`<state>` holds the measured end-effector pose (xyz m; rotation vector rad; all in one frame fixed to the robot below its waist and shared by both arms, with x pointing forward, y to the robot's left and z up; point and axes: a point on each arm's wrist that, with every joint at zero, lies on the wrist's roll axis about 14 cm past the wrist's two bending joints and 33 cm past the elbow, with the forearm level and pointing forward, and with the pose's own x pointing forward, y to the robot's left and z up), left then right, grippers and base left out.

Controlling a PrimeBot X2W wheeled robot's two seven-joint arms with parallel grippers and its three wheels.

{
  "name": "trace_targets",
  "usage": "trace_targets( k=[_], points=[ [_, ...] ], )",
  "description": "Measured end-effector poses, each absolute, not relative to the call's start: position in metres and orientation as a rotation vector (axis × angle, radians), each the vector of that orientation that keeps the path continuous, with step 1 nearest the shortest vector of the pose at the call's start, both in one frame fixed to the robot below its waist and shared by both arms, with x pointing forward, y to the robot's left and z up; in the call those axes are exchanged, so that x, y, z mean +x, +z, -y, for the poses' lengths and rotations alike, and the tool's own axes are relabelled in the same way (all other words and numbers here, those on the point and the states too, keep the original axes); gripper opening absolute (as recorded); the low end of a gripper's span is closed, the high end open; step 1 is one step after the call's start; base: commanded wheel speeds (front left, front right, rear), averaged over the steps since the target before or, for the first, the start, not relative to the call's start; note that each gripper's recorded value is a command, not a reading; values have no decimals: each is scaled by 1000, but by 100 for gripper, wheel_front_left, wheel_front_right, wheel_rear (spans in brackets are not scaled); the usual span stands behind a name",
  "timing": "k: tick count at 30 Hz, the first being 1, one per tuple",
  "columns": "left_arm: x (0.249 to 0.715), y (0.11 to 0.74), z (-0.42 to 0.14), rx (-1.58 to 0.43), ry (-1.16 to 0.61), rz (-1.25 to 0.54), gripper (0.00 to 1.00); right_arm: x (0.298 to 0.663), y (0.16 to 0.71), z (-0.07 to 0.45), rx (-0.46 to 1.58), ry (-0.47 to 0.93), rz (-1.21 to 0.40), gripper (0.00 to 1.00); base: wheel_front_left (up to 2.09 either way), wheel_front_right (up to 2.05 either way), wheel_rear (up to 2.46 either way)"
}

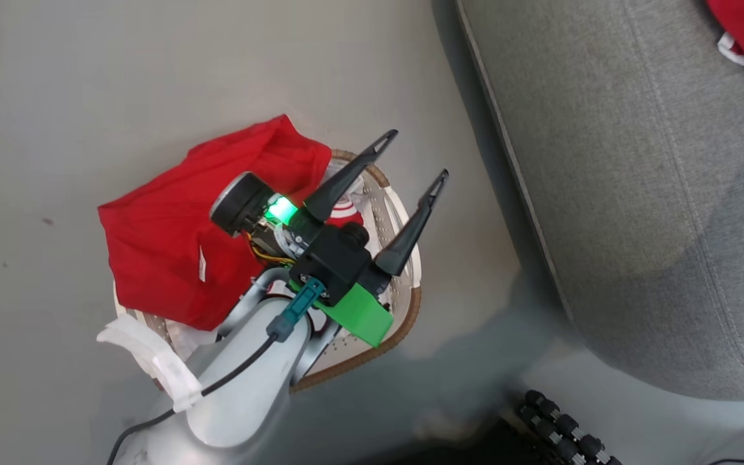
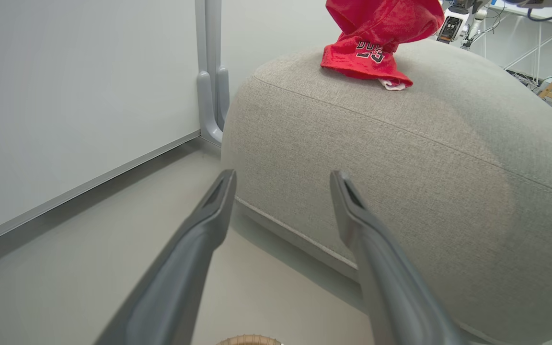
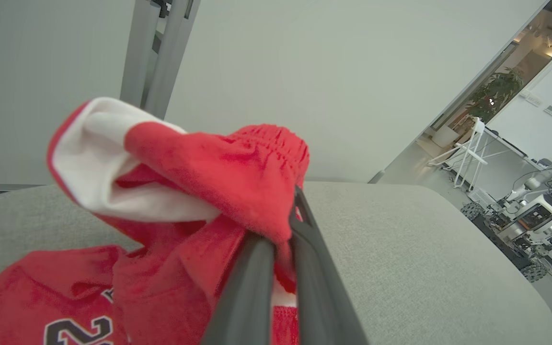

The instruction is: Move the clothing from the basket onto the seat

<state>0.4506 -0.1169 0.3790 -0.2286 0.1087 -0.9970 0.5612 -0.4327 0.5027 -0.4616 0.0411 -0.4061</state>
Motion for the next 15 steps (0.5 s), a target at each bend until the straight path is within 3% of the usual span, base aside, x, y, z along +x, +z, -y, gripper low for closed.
trace_targets(
  k=[5,7,8,9,15],
  points=[
    [452,354,118,-248,-986,-151,100,544,443,448,-425,-449,-191,0,0,0,0],
    [451,349,120,-259,-991,-162,100,537,431,451,-420,-462,-222,35,0,0,0],
    [450,347,122,-262,-996,-165,100,534,428,453,-420,-470,-232,78,0,0,0],
    [449,346,124,-263,-1000,-165,100,531,427,455,-420,-475,-237,100,0,0,0],
    [450,349,128,-261,-1009,-160,100,513,421,450,-417,-472,-261,100,0,0,0]
  ],
)
